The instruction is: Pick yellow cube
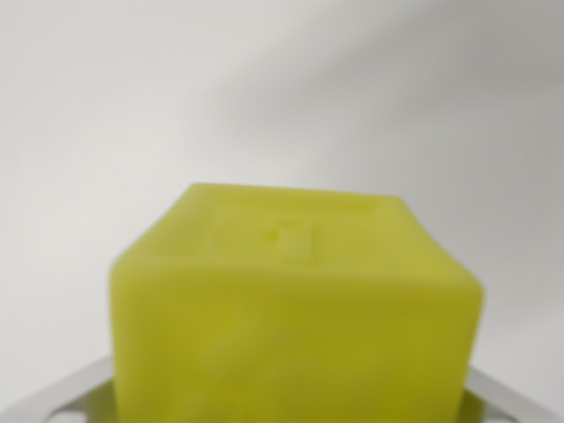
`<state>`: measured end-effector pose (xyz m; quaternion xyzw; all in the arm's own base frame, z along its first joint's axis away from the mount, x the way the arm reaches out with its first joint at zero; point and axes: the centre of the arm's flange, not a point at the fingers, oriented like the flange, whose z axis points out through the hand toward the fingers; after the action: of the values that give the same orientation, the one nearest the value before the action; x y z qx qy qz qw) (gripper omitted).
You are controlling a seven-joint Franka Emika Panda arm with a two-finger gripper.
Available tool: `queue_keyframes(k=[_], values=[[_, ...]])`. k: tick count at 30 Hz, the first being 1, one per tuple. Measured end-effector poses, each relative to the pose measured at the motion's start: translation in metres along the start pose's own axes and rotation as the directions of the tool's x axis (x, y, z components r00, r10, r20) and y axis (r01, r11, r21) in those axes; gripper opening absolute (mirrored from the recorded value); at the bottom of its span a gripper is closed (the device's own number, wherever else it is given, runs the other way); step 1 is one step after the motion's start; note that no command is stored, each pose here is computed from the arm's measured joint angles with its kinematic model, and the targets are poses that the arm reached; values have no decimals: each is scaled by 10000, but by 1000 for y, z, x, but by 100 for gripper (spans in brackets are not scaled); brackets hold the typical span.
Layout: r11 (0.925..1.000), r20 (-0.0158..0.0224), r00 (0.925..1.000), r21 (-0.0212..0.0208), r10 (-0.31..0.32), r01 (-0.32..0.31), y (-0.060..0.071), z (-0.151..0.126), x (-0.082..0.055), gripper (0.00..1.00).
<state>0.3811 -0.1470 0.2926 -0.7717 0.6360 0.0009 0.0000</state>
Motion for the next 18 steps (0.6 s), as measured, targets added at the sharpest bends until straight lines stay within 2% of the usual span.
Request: queue_keyframes(k=[18], values=[[10000, 2, 10000, -1, 1, -1, 0, -45, 0, 0]])
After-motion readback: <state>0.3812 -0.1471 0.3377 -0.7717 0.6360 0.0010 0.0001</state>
